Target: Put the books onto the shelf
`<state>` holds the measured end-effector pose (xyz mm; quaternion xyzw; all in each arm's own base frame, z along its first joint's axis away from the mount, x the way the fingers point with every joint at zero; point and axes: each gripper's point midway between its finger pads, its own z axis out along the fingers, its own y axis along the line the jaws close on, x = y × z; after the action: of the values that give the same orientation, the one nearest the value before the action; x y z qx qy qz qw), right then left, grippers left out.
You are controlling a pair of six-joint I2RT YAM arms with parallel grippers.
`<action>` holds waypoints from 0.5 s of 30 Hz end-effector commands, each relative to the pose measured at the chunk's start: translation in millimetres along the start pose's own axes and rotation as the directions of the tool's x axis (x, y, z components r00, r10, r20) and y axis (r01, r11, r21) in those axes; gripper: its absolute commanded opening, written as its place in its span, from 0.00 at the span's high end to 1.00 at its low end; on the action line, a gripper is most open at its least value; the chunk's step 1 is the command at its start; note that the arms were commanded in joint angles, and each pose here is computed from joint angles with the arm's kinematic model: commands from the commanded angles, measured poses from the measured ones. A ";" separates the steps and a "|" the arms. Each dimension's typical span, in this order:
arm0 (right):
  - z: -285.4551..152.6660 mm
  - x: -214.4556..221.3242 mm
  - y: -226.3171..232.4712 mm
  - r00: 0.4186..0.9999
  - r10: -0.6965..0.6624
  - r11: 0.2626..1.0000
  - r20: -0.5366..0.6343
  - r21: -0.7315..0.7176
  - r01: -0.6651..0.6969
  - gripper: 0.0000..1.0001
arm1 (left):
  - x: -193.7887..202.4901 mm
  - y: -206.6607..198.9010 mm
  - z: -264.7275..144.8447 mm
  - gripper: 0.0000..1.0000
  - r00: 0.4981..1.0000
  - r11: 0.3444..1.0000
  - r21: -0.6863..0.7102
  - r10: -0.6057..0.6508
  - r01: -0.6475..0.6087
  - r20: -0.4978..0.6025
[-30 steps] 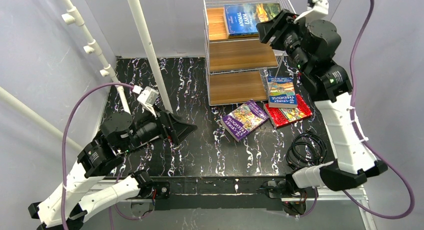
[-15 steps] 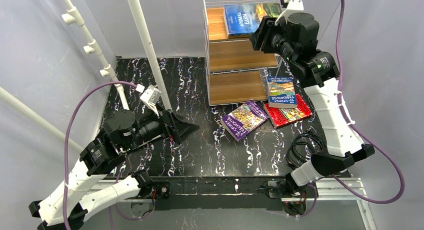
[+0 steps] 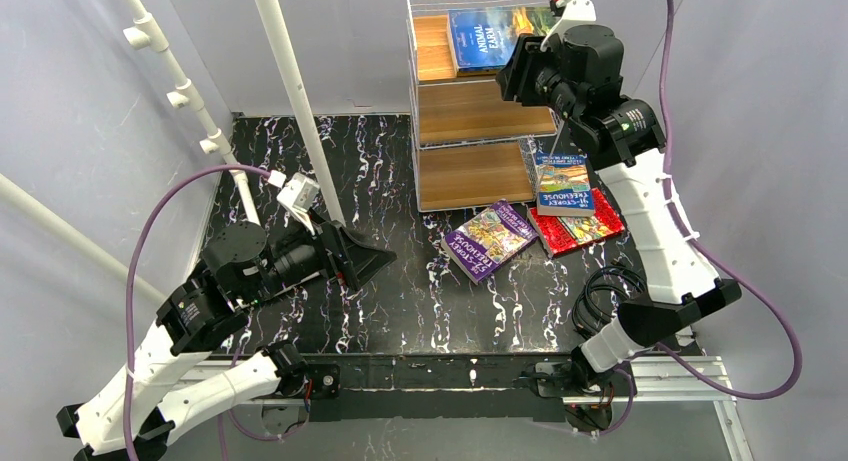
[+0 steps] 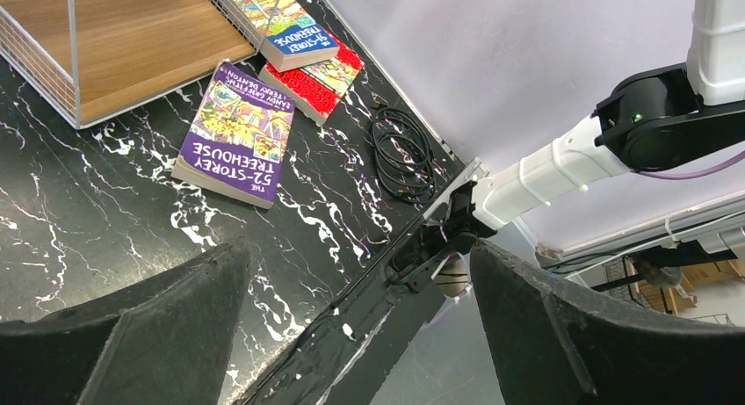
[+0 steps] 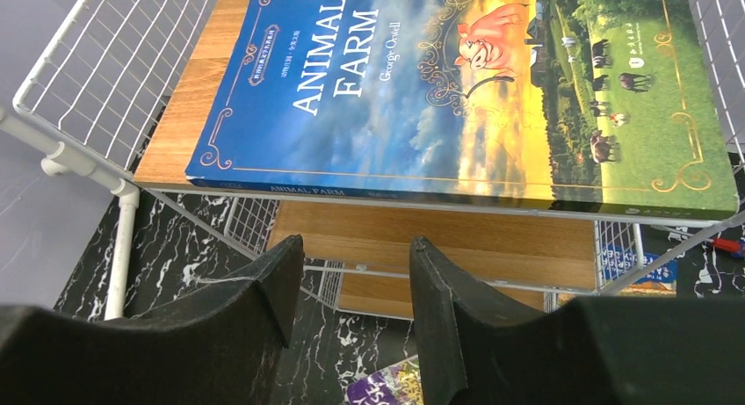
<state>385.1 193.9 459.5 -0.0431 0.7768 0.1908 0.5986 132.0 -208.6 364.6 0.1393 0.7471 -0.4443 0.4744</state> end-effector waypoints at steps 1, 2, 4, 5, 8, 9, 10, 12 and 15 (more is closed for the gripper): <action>-2.8 -29.5 -0.5 0.994 -0.018 1.000 0.106 0.007 0.018 0.44 | 1.0 4.3 -2.8 0.08 1.000 1.000 -0.017 0.011 -0.011 0.004; -1.7 -29.6 -1.0 0.994 -0.020 1.000 0.106 0.009 0.019 0.44 | 0.8 4.5 -2.8 0.08 1.000 1.000 -0.018 0.011 -0.011 0.004; -0.7 -30.4 -1.0 0.994 -0.021 1.000 0.110 0.010 0.020 0.44 | 0.9 5.0 -2.3 0.07 1.000 1.000 -0.021 0.013 -0.013 0.004; 0.3 -30.8 -1.4 0.994 -0.022 1.000 0.111 0.013 0.021 0.44 | 0.7 5.3 -2.3 0.07 1.000 1.000 -0.022 0.013 -0.013 0.005; 1.7 -33.1 -2.2 0.993 -0.025 1.000 0.120 0.019 0.023 0.44 | 0.8 5.6 -1.6 0.07 1.000 1.000 -0.024 0.014 -0.014 0.003; 2.3 -33.5 -1.7 0.992 -0.026 1.000 0.122 0.018 0.024 0.45 | 0.6 5.7 -1.4 0.07 1.000 1.000 -0.025 0.014 -0.014 0.004; 3.8 -33.8 -2.1 0.992 -0.026 1.000 0.124 0.020 0.024 0.45 | 1.0 6.1 -1.0 0.08 1.000 1.000 -0.026 0.015 -0.015 0.001; 6.9 -33.7 -2.5 0.992 -0.028 0.999 0.122 0.022 0.026 0.45 | 0.4 5.8 -1.4 0.07 1.000 1.000 -0.026 0.016 -0.016 0.002; 10.8 -33.2 -2.4 0.992 -0.029 0.999 0.121 0.023 0.026 0.45 | 0.1 6.3 -2.6 0.08 1.000 0.999 -0.029 0.017 -0.017 0.004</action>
<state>396.7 193.1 464.6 -0.0402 0.7660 0.1786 0.6162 132.9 -207.4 363.5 0.1374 0.7490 -0.4408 0.4752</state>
